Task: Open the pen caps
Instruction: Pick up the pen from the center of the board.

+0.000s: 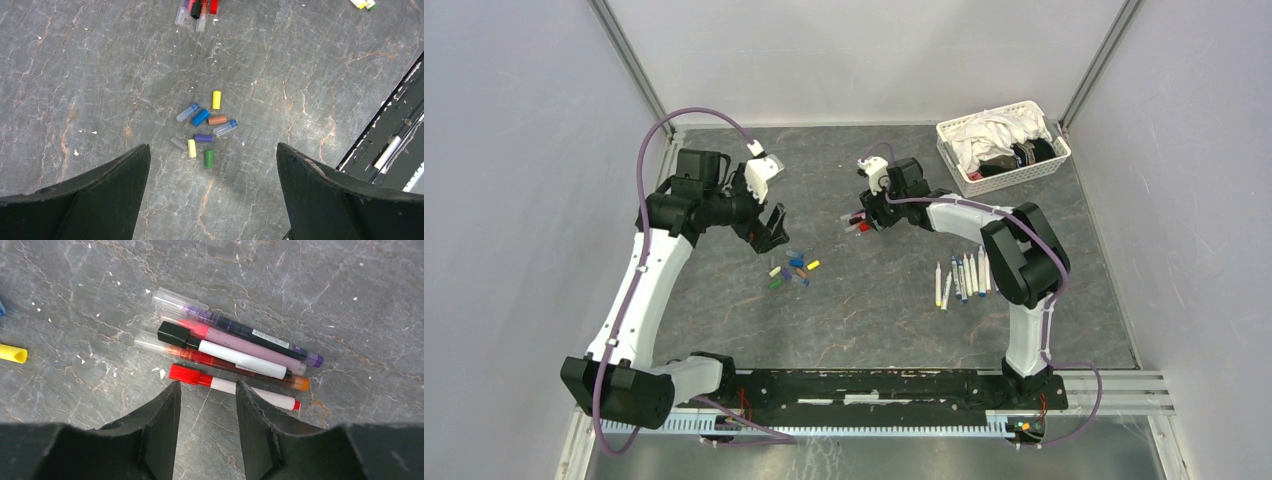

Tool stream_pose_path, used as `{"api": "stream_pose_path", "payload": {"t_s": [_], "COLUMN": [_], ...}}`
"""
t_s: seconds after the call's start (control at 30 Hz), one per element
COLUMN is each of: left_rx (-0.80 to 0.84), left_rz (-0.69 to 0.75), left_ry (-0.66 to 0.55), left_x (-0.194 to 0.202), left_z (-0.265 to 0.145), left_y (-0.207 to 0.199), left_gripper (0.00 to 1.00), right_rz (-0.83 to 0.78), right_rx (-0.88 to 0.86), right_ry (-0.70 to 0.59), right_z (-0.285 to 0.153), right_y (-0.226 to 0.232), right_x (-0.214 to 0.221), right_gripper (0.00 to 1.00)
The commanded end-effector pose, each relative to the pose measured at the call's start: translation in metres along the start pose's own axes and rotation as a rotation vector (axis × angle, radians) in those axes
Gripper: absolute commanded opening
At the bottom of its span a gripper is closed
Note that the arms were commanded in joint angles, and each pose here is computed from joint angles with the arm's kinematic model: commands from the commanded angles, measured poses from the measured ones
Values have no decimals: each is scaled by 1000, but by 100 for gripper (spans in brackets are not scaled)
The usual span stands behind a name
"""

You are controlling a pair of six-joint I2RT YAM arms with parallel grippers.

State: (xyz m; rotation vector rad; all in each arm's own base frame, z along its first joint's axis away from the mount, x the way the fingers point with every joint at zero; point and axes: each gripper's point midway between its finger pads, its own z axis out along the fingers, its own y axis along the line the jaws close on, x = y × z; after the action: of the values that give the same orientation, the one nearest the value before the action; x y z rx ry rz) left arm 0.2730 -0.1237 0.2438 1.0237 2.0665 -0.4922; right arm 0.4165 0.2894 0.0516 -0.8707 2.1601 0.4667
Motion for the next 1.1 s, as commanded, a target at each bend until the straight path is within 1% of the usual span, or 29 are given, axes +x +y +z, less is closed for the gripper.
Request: {"api": "stream_pose_path", "payload": {"t_s": [0.0,0.23,0.27,0.37,0.5,0.6,0.9,1.07], "left_rx": [-1,9,10,18,23,25,44,60], "left_rz": [52,49,48,46,45,50,55,55], "left_ry": [-18,-19,-18,-17,-19,-20,-8,-5], "left_x": [-3,-3,-2,-2,-3,-3,1,4], "left_z": [-5,-3,-3,-2,-2,-3,-2,1], "left_y": [-1,-2,-2,-3,-3,-5,-7,-10], "left_gripper": [100,100,100,100,100,100,100,100], "right_rz": [-10,14,7,-7,-10,-4,-37,-19], "right_rx": [-39,-63,-71,-99,-116,-119,-254,-276], "right_ry": [-27,-17,-46,-76,-36,-34,-95,-108], "right_z": [4,4,3,2,12,15,4,6], "right_y": [-1,-8,-8,-7,-11,-15,5,1], "right_x": [-9,8,3,0,6,7,-10,-17], "right_gripper": [48,48,48,49,51,52,52,51]}}
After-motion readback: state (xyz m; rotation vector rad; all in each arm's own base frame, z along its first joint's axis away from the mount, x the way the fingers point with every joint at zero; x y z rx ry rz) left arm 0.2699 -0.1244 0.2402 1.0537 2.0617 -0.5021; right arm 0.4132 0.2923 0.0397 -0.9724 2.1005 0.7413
